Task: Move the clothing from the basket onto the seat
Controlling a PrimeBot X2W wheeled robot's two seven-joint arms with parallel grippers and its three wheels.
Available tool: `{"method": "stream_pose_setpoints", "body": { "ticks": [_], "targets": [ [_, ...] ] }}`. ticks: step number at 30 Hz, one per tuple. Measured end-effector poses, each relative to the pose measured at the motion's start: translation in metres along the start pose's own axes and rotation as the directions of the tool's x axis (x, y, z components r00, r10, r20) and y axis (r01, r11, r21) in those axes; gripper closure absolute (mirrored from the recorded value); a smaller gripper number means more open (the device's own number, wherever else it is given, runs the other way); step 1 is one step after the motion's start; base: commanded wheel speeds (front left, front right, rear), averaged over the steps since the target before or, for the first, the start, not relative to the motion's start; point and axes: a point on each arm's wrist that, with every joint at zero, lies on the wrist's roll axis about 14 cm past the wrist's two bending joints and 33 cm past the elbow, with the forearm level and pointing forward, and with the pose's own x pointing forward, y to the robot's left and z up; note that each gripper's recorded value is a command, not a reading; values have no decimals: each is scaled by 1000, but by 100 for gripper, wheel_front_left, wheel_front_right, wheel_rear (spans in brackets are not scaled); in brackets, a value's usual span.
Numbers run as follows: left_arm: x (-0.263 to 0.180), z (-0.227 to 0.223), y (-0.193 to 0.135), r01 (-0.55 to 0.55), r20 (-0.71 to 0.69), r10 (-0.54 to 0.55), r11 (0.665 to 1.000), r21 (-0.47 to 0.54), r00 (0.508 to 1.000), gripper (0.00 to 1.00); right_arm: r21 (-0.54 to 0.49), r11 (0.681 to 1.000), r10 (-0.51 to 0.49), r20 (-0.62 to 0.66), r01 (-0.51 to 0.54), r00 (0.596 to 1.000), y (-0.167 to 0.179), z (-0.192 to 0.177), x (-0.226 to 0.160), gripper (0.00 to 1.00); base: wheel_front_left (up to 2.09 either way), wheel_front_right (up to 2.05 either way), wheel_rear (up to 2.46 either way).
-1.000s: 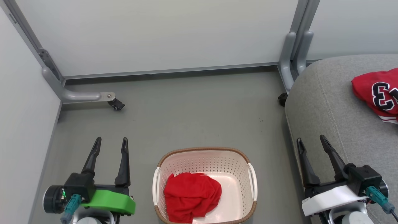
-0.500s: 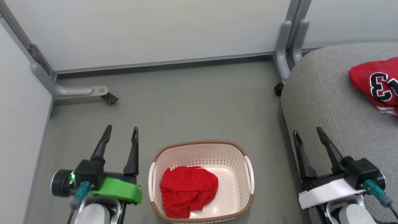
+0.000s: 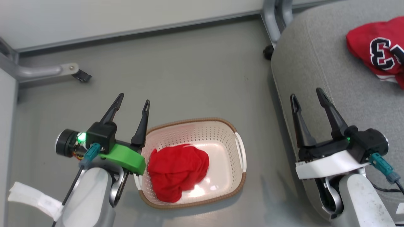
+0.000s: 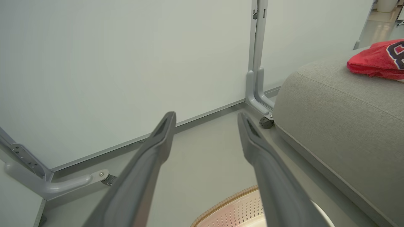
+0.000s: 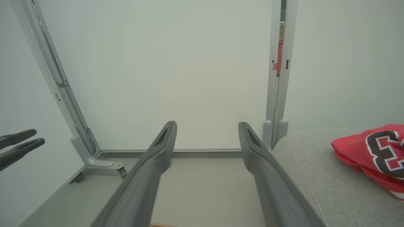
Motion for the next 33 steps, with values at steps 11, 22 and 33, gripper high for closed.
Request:
{"method": "stream_pose_setpoints", "body": {
  "ticks": [11, 22, 33],
  "targets": [
    [44, -93, -27, 193, -243, -182, 981, 22, 953, 0, -11, 999, -41, -14, 41, 999, -28, -23, 25, 0, 0, 0, 0],
    [50, -202, -57, 401, -496, -341, 916, 15, 798, 0, -36, 997, -71, -62, 69, 996, -53, -61, 42, 0, 0, 0, 0],
    [33, -298, -68, 552, -697, -405, 834, -16, 592, 0, -59, 995, -93, -142, 85, 985, -73, -112, 45, 0, 0, 0, 0]
  ]
}}
